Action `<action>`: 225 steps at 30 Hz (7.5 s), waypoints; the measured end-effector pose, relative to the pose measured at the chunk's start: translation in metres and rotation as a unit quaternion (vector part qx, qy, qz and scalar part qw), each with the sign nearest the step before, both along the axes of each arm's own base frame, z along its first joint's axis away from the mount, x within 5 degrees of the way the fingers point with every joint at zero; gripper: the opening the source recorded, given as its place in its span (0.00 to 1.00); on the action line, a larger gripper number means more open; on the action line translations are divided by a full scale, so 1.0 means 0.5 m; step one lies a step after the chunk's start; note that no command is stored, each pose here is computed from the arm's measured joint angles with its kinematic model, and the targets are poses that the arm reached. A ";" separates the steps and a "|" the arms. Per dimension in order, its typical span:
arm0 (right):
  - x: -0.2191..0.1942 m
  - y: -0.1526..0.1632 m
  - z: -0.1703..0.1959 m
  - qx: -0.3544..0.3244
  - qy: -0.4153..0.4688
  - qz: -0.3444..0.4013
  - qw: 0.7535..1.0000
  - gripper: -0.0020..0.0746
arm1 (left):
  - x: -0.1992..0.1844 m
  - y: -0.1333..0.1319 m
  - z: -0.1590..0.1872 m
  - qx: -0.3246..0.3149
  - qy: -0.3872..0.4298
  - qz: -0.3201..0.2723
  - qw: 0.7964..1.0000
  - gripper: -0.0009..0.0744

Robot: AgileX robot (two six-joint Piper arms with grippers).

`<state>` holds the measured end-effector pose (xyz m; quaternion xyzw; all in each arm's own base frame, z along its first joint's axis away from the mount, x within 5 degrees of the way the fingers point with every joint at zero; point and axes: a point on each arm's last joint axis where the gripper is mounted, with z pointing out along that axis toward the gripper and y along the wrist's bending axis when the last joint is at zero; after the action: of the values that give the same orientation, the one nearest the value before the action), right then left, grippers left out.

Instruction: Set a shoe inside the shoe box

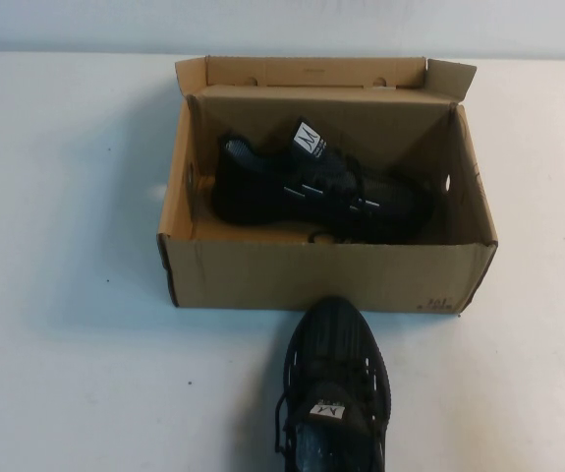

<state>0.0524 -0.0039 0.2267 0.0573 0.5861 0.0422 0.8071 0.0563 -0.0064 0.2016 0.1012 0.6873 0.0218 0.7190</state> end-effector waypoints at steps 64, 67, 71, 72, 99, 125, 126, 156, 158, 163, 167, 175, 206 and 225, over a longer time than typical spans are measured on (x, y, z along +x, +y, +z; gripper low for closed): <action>-0.013 0.071 0.364 0.054 0.242 0.227 0.942 0.01 | -0.125 0.025 0.332 -0.236 -0.084 -0.006 0.968 0.01; 0.022 0.093 0.350 0.026 0.329 0.271 0.904 0.01 | -0.125 0.023 0.330 -0.240 -0.079 -0.009 0.968 0.01; 0.066 0.127 0.332 0.003 0.397 0.346 0.850 0.01 | -0.111 0.021 0.329 -0.226 -0.062 -0.006 0.972 0.01; 0.075 0.133 0.327 0.003 0.409 0.359 0.839 0.01 | -0.104 0.019 0.327 -0.228 -0.051 -0.006 0.972 0.01; 0.180 0.251 0.292 -0.231 0.548 0.375 0.712 0.05 | 0.074 -0.044 0.350 -0.123 0.259 -0.067 0.956 0.01; 0.287 0.433 0.112 -0.193 0.652 0.420 0.601 0.74 | 0.073 -0.045 0.348 -0.112 0.262 -0.071 0.956 0.01; 0.288 0.433 0.110 -0.196 0.653 0.419 0.600 0.74 | 0.073 -0.045 0.348 -0.111 0.261 -0.072 0.956 0.01; 0.266 0.465 0.041 -0.280 0.658 0.313 0.625 0.65 | 0.073 -0.045 0.348 -0.110 0.261 -0.072 0.956 0.01; 0.270 0.465 0.039 -0.281 0.655 0.306 0.631 0.64 | 0.073 -0.045 0.348 -0.110 0.261 -0.072 0.956 0.01; 0.278 0.471 0.018 -0.285 0.662 0.297 0.626 0.50 | 0.073 -0.045 0.348 -0.110 0.261 -0.072 0.956 0.01; 0.280 0.475 0.016 -0.283 0.658 0.300 0.630 0.18 | 0.073 -0.045 0.348 -0.109 0.261 -0.072 0.956 0.01; 0.273 0.480 0.021 -0.346 0.621 0.361 0.604 0.02 | 0.073 -0.045 0.348 -0.108 0.261 -0.072 0.957 0.01; 0.255 0.464 0.090 -0.664 0.349 0.510 0.421 0.01 | 0.073 -0.045 0.348 -0.108 0.261 -0.072 0.957 0.01; 0.290 0.495 0.039 -0.692 0.326 0.496 0.412 0.07 | 0.069 -0.046 0.341 -0.103 0.281 -0.074 0.951 0.01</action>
<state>0.1975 0.2435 0.2464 -0.8116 0.5619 -0.0069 0.1599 0.0909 -0.0295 0.3723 0.0793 0.8505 -0.1319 0.5030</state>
